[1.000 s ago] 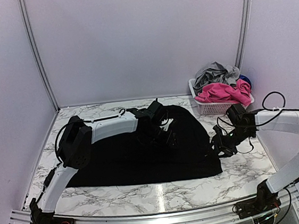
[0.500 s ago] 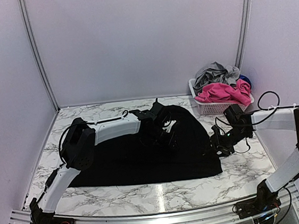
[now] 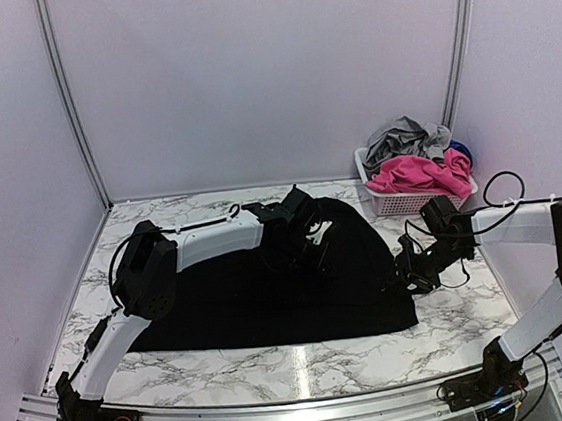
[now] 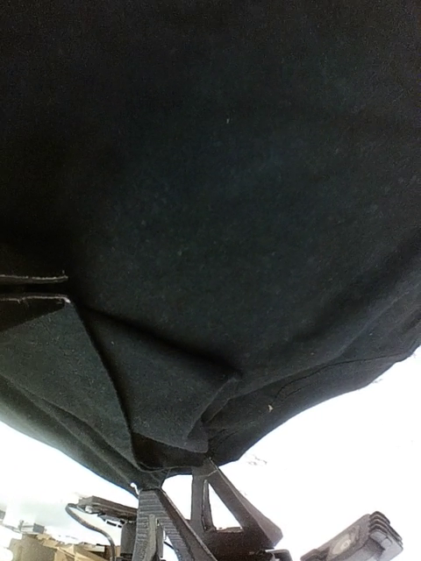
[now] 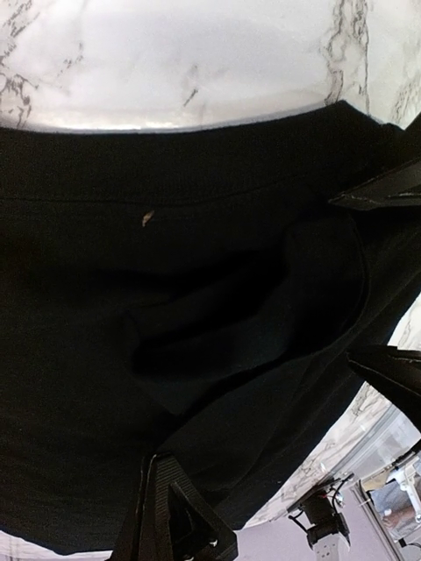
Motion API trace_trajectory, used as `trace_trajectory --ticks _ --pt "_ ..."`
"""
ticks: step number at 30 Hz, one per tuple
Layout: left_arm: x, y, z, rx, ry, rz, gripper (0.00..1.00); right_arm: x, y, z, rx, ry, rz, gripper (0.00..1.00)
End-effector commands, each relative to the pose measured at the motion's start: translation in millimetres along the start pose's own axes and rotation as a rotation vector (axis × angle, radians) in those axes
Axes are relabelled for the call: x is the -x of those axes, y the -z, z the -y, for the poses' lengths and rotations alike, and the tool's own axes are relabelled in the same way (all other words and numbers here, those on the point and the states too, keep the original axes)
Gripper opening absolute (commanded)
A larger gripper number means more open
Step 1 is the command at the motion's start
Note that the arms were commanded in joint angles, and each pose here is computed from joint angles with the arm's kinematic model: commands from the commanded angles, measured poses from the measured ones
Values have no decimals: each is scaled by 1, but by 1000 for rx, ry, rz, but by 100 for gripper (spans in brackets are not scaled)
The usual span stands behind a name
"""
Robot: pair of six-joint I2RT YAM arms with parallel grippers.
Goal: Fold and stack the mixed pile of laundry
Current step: Fold the flattened T-shirt at the center of the board.
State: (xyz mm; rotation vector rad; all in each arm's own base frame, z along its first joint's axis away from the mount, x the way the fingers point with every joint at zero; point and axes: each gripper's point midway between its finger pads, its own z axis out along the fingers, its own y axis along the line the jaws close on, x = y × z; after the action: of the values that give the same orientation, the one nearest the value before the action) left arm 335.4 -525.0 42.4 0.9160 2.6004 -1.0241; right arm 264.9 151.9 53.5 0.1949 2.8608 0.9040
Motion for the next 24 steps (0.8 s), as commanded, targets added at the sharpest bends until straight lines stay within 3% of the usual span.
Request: trace_trajectory --ticks 1,7,15,21,22,24 --pt "33 48 4 17 -20 119 0 20 10 -9 17 10 64 52" --pt "40 76 -28 52 39 209 0 23 28 -23 39 65 100 56" --pt "27 75 -52 130 68 220 0 -11 17 -3 15 43 19 46" --pt "18 92 -82 299 106 253 1 4 24 -14 18 90 51 43" --pt "17 102 -90 343 122 269 1 8 25 -18 19 106 55 43" --pt "10 121 -107 411 165 290 16 16 26 -29 21 144 66 42"
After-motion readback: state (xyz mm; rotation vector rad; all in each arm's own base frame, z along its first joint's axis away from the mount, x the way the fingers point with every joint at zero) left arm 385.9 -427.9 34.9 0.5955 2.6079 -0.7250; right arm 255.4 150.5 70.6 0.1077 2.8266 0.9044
